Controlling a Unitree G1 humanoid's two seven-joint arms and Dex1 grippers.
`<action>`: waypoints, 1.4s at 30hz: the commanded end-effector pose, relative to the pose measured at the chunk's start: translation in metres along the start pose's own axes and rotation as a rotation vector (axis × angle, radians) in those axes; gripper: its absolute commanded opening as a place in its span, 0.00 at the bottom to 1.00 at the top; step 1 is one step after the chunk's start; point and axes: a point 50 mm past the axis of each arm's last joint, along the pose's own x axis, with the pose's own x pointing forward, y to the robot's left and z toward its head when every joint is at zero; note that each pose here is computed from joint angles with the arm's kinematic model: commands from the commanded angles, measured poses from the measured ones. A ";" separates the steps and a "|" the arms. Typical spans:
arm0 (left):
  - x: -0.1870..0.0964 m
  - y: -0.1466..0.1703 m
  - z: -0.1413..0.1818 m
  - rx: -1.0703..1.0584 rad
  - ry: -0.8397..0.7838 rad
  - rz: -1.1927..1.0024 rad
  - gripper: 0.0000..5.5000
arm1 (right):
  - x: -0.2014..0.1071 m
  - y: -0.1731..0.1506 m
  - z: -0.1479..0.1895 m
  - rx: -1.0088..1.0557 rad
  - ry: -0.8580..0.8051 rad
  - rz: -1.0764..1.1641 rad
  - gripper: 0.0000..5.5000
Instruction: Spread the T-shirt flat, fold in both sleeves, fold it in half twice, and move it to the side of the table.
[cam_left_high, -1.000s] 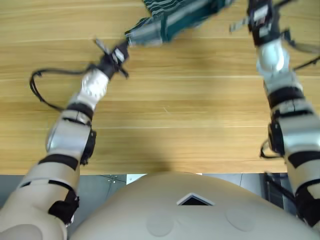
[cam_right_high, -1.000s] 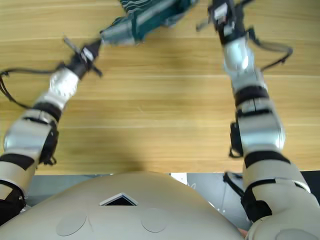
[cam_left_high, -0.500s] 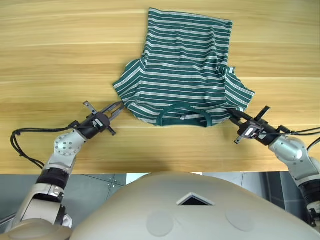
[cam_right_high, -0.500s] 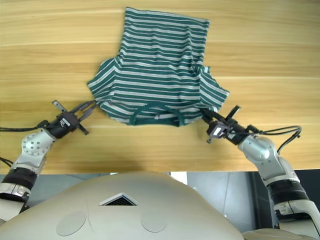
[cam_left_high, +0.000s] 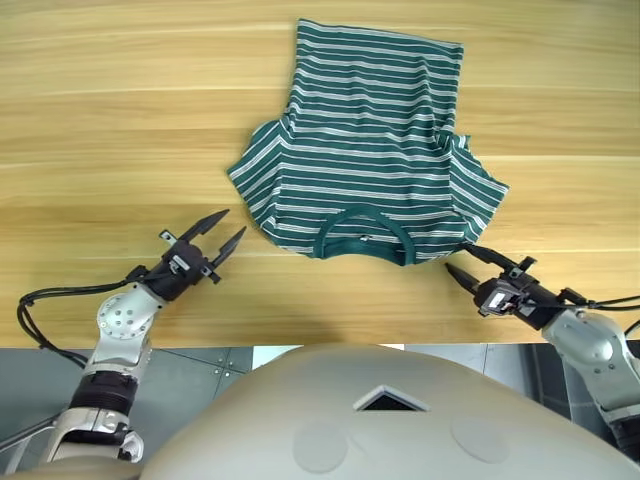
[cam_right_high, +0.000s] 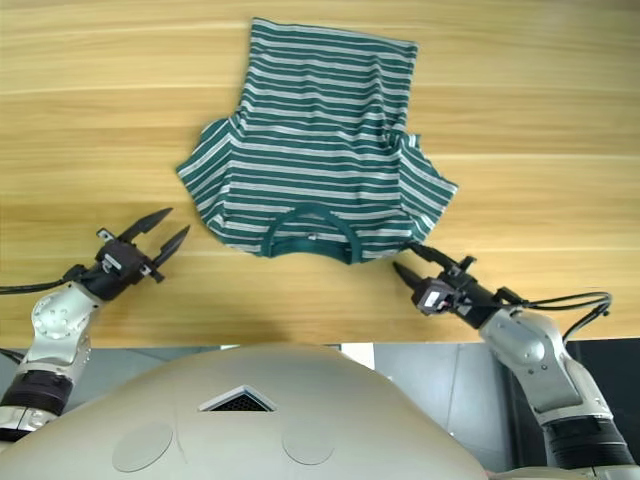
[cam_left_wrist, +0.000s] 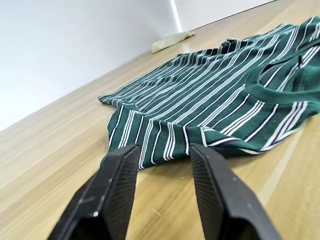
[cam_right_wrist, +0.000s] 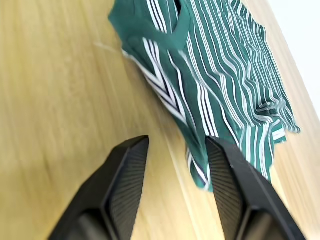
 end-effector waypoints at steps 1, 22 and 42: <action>0.002 0.026 0.029 0.044 -0.139 0.045 0.34 | -0.015 -0.042 0.036 0.088 -0.273 -0.249 0.38; 0.121 0.067 -0.022 0.710 0.227 0.017 0.34 | 0.059 -0.047 -0.057 -0.041 0.163 -0.255 0.38; 0.077 0.034 -0.032 0.607 0.234 0.090 0.34 | 0.029 -0.159 0.020 0.312 -0.441 -1.075 0.38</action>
